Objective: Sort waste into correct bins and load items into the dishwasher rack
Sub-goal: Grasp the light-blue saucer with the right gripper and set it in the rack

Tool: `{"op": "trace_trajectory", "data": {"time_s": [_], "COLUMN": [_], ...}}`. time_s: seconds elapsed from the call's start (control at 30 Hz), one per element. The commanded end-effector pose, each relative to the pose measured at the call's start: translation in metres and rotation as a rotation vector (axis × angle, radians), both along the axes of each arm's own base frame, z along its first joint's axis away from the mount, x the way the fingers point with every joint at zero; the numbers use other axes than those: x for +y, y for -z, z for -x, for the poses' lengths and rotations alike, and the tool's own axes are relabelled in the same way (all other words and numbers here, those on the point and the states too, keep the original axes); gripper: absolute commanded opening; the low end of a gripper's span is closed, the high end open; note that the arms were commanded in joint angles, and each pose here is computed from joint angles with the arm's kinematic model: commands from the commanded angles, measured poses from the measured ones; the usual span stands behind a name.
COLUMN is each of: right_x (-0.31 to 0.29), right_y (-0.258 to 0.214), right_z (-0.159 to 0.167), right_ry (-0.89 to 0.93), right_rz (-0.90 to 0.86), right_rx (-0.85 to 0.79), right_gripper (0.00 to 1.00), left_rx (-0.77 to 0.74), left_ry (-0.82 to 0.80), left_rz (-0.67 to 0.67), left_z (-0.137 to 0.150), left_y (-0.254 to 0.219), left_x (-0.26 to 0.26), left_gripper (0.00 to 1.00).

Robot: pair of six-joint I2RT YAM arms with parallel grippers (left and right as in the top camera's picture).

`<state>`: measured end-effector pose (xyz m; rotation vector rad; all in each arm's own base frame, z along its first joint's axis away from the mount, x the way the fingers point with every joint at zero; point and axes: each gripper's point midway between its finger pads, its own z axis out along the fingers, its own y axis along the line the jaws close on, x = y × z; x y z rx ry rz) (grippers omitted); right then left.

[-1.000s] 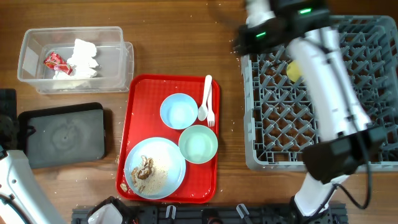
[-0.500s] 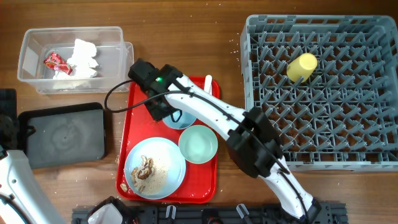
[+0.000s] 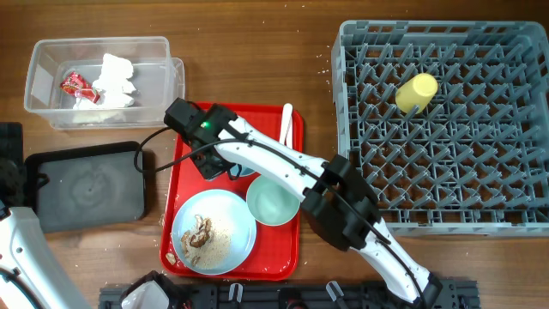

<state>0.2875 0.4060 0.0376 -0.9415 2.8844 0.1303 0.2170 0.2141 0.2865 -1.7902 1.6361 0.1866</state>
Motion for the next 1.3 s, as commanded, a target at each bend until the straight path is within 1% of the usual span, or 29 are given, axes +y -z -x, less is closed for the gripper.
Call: {"op": "trace_trajectory", "data": {"time_s": [0.0,0.03,0.07,0.1,0.13,0.2,0.23,0.3,0.33,0.37,0.4,0.47,0.57,0.63,0.73,0.87,0.93,1.03,1.1,1.13,1.2,1.23,1.27], "right_x": [0.008,-0.007,-0.022,-0.052,-0.094,-0.168,-0.207,-0.260,-0.281,-0.299,-0.311,-0.326,-0.332,-0.335,-0.350,-0.386,-0.395,-0.397,-0.410,-0.422,-0.458,-0.490,-0.512], "right_y": [-0.077,-0.118,-0.146,-0.183,-0.214,-0.245,-0.255,-0.257,-0.254,-0.253,-0.251,-0.237,-0.200,-0.186,-0.162,-0.146,-0.146,-0.141,-0.136,-0.135,-0.134,-0.136,-0.142], "right_z": [-0.023,-0.043,-0.059,-0.083,-0.107,-0.128,-0.133,-0.133,-0.127,-0.113,-0.109,-0.104,-0.088,-0.081,-0.072,-0.070,-0.070,-0.068,-0.071,-0.073,-0.072,-0.066,-0.059], "right_ry": [-0.061,-0.033,0.005,0.077,0.167,0.284,0.318,0.345,0.364,0.360,0.370,0.410,0.436,0.451,0.538,0.662,0.679,0.712,0.787,0.840,0.996,1.144,1.237], "right_rz": [-0.134,-0.183,-0.219,-0.263,-0.299,-0.352,-0.416,-0.568,-0.651,-0.780,-0.877,-0.966,-1.090,-1.127,-1.138,-1.130,-1.135,-1.099,-1.067,-1.024,-0.856,-0.681,-0.558], "right_rx": [-0.089,-0.145,-0.186,-0.245,-0.293,-0.291,-0.246,-0.122,-0.049,0.048,0.091,0.142,0.246,0.272,0.323,0.310,0.295,0.322,0.316,0.298,0.213,0.128,0.056], "right_gripper": [0.04,0.04,0.04,0.04,0.04,0.04,0.04,0.04,0.04,0.04,0.04,0.04,0.04,0.04,0.04,0.04,0.06,0.16,0.17,0.17,0.18,0.19,0.21], "left_rx": [-0.007,-0.007,-0.007,-0.007,-0.007,-0.007,-0.007,-0.007,-0.007,-0.007,-0.007,-0.007,-0.007,-0.007,-0.007,-0.007,-0.007,-0.007,-0.007,-0.007,-0.007,-0.007,-0.007], "left_ry": [-0.010,-0.010,-0.010,-0.010,-0.010,-0.010,-0.010,-0.010,-0.010,-0.010,-0.010,-0.010,-0.010,-0.010,-0.010,-0.010,-0.010,-0.010,-0.010,-0.010,-0.010,-0.010,-0.010], "left_rz": [-0.001,-0.001,-0.001,-0.001,-0.001,-0.001,-0.001,-0.001,-0.001,-0.001,-0.001,-0.001,-0.001,-0.001,-0.001,-0.001,-0.001,-0.001,-0.001,-0.001,-0.001,-0.001,-0.001], "left_z": [0.001,0.001,0.001,0.001,0.001,0.001,0.001,0.001,0.001,0.001,0.001,0.001,0.001,0.001,0.001,0.001,0.001,0.001,0.001,0.001,0.001,0.001,0.001], "left_y": [-0.001,-0.001,-0.001,-0.001,-0.001,-0.001,-0.001,-0.001,-0.001,-0.001,-0.001,-0.001,-0.001,-0.001,-0.001,-0.001,-0.001,-0.001,-0.001,-0.001,-0.001,-0.001,-0.001], "left_x": [0.001,0.001,0.001,0.001,0.001,0.001,0.001,0.001,0.001,0.001,0.001,0.001,0.001,0.001,0.001,0.001,0.001,0.001,0.001,0.001,0.001,0.001,0.001], "left_gripper": [1.00,1.00,1.00,1.00,1.00,1.00,1.00,1.00,1.00,1.00,1.00,1.00,1.00,1.00,1.00,1.00,1.00,1.00,1.00,1.00,1.00,1.00,1.00]}}
